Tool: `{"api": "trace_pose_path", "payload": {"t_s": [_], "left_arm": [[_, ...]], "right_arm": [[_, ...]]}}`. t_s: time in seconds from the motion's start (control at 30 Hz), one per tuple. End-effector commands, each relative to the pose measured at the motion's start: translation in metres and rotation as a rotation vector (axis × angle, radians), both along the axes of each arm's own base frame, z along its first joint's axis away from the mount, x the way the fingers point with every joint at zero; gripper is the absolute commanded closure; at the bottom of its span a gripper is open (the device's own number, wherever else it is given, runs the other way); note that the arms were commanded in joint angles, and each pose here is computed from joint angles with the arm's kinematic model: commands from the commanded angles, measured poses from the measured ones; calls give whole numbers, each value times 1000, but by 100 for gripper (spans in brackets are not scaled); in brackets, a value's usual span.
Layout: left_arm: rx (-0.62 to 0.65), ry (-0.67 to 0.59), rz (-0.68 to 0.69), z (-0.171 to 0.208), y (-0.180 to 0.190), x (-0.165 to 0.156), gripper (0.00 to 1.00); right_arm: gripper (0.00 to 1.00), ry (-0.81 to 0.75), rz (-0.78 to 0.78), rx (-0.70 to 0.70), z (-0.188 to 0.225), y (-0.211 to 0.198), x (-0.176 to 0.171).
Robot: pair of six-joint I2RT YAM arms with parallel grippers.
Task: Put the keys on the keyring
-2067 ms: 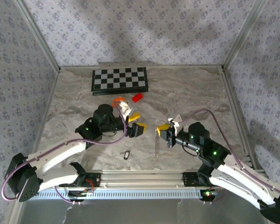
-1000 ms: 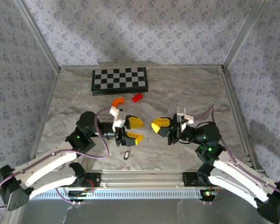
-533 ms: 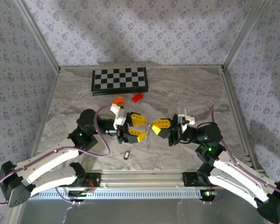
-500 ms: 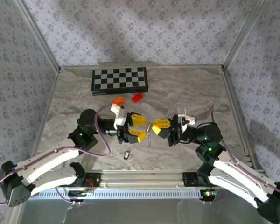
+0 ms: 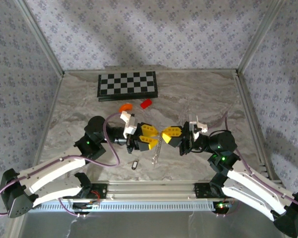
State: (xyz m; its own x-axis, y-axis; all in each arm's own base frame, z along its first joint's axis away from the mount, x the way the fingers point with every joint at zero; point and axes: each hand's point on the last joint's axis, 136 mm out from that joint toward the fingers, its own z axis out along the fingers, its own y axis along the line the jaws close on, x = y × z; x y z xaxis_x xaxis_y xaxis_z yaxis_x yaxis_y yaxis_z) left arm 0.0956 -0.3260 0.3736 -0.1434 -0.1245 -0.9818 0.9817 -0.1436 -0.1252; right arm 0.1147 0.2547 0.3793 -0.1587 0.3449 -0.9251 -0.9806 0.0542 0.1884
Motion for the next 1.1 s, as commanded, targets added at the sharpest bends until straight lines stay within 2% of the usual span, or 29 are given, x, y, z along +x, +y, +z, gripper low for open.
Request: {"api": "trace_pose_path", "payload": {"t_s": [0.0,0.23,0.37,0.6,0.77,0.83,0.9,1.07], "left_arm": [[-32,-37,3,16,-1,-2,77],[-34,-42,15,16,-1,-1,83],[-36,-40,26,16,-1,1,100],[-13,-53,68,14,1,6,100],[89,-95,100,0,2,8,100],[137,-115,106,-8,3,9,100],[172,-132,108,-11,4,9,100],[204,-155,120,-14,4,11,100]], "right_arm": [[100,-37,3,34,11,-5,-5],[100,-35,4,20,8,-3,-6],[100,-33,3,14,6,-3,-5],[100,-33,-18,-40,-2,-2,-5],[71,-38,-75,-126,-11,-5,-2],[64,-42,-99,-163,-14,-7,-1],[59,-46,-118,-212,-17,-8,-1],[57,-76,-162,-368,-27,-12,-2]]}}
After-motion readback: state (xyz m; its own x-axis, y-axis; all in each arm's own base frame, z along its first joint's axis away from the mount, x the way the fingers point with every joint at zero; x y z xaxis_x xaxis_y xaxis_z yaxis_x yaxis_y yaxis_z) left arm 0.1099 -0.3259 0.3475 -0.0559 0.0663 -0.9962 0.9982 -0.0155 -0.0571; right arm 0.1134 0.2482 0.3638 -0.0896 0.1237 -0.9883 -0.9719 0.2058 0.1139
